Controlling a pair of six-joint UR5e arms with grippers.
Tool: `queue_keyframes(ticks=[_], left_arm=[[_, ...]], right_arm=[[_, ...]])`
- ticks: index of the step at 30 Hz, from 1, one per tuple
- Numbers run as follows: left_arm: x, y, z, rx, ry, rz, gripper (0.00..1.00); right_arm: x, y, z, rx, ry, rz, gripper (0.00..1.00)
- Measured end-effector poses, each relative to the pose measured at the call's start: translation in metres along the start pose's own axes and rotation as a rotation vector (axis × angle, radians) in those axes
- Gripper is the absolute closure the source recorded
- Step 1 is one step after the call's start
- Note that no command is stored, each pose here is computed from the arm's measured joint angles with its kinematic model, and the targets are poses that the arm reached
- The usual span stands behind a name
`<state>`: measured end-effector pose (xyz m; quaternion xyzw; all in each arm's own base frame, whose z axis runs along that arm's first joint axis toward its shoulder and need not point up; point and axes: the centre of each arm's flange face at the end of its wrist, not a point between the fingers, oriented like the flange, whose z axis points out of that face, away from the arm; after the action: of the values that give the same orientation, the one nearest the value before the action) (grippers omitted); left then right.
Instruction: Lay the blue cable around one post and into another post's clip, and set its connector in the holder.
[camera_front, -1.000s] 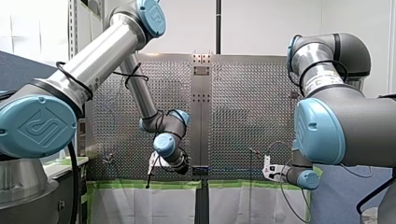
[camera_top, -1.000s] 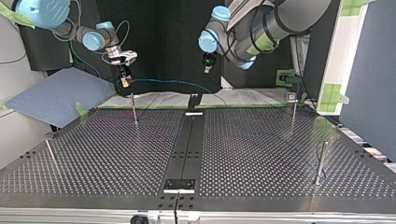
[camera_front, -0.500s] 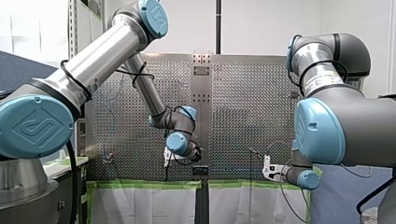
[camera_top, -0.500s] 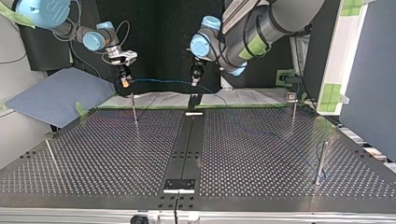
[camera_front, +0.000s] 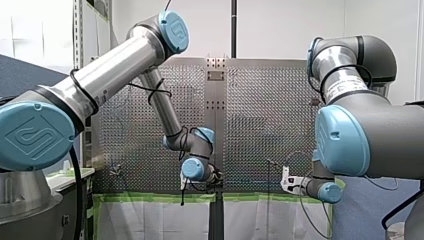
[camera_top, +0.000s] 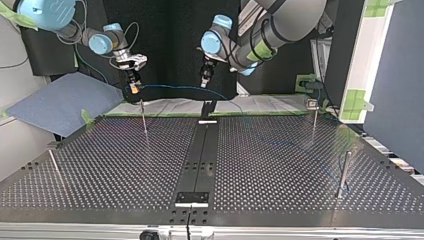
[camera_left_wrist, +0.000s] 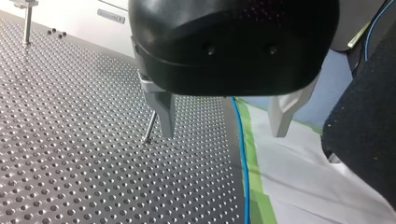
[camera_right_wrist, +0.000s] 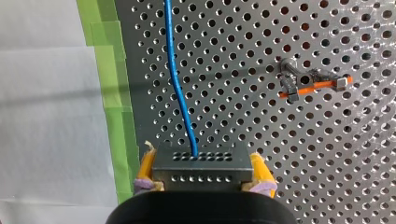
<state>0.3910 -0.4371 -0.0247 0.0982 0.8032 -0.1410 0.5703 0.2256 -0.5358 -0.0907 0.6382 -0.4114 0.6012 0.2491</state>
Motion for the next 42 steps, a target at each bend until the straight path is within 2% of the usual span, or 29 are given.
queue_keyframes(ticks=[9, 16, 22, 35, 42], left_arm=[[-0.001, -0.010, 0.019, 0.022, -0.075, -0.023, 0.01], [0.009, -0.021, 0.038, 0.038, -0.129, -0.068, 0.01], [0.019, -0.022, 0.046, 0.043, -0.159, -0.089, 0.01], [0.010, -0.025, 0.054, 0.060, -0.253, -0.094, 0.01], [0.006, -0.034, 0.055, 0.076, -0.307, -0.059, 0.01]], right_arm=[[0.000, 0.000, 0.000, -0.001, 0.000, 0.000, 1.00], [0.000, 0.000, 0.000, -0.003, -0.002, 0.000, 1.00], [0.000, 0.001, 0.000, -0.005, -0.001, 0.000, 1.00], [0.001, 0.004, 0.000, -0.016, 0.006, 0.000, 1.00], [0.002, 0.006, 0.000, -0.017, 0.014, 0.004, 1.00]])
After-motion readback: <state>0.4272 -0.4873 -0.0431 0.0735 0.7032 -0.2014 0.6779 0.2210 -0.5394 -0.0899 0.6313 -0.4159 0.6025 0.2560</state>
